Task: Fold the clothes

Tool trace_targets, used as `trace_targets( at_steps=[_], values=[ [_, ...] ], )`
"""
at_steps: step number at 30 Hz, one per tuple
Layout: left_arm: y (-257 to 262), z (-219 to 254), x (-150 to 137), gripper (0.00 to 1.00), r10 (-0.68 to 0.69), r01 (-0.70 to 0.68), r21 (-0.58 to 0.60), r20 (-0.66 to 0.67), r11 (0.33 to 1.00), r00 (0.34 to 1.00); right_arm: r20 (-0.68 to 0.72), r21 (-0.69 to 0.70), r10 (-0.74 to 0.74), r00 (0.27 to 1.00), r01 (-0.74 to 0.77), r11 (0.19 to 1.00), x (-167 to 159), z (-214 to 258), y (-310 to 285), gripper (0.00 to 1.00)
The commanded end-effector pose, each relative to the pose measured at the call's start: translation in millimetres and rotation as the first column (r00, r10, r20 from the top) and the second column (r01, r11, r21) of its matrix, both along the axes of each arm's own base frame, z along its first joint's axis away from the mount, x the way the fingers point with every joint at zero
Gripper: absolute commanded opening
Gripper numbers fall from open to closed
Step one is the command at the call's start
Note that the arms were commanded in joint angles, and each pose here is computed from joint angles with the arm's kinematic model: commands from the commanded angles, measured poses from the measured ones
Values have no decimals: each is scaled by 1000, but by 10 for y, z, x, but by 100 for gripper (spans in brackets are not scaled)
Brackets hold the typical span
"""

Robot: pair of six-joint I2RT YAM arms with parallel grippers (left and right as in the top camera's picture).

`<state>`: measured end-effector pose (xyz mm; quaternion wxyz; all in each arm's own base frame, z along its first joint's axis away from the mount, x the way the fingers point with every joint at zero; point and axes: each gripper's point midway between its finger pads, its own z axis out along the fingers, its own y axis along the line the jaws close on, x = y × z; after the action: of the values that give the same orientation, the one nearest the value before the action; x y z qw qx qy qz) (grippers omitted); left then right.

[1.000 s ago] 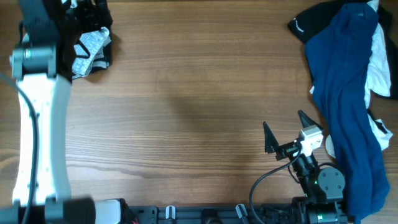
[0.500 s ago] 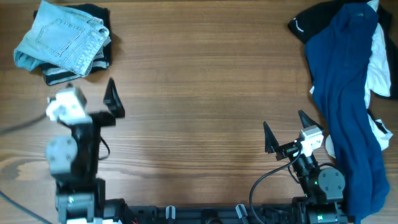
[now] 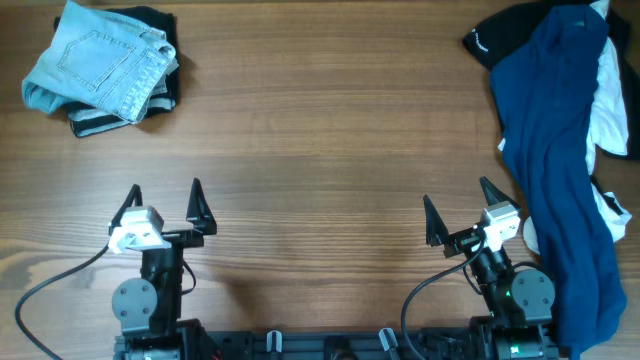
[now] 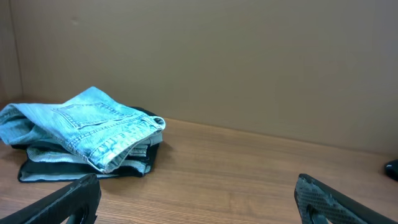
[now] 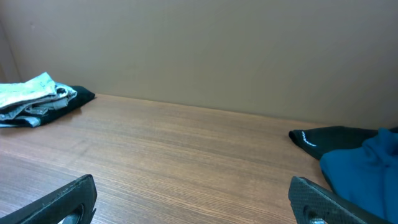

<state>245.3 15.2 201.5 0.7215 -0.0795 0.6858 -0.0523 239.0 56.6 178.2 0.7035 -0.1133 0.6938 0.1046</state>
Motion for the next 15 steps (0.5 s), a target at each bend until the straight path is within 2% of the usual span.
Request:
trace_targets(
  at_steps=[1,6,9,15],
  values=[
    [-11,-136,3,100,-10,10,-16,4,1000,1000,6,12,-18,1000,18,1000,5,19,-34,100],
    [3,-197,7,100,-2,2,-18,-18,1000,1000,6,11,-18,1000,18,1000,5,19,-34,100],
    [-5,-451,1,100,-7,4,-32,-120,999,993,6,11,-18,1000,18,1000,5,19,-34,100],
    [-5,-436,2,100,-7,4,-33,-114,999,993,6,11,-18,1000,18,1000,5,19,-34,100]
  ],
)
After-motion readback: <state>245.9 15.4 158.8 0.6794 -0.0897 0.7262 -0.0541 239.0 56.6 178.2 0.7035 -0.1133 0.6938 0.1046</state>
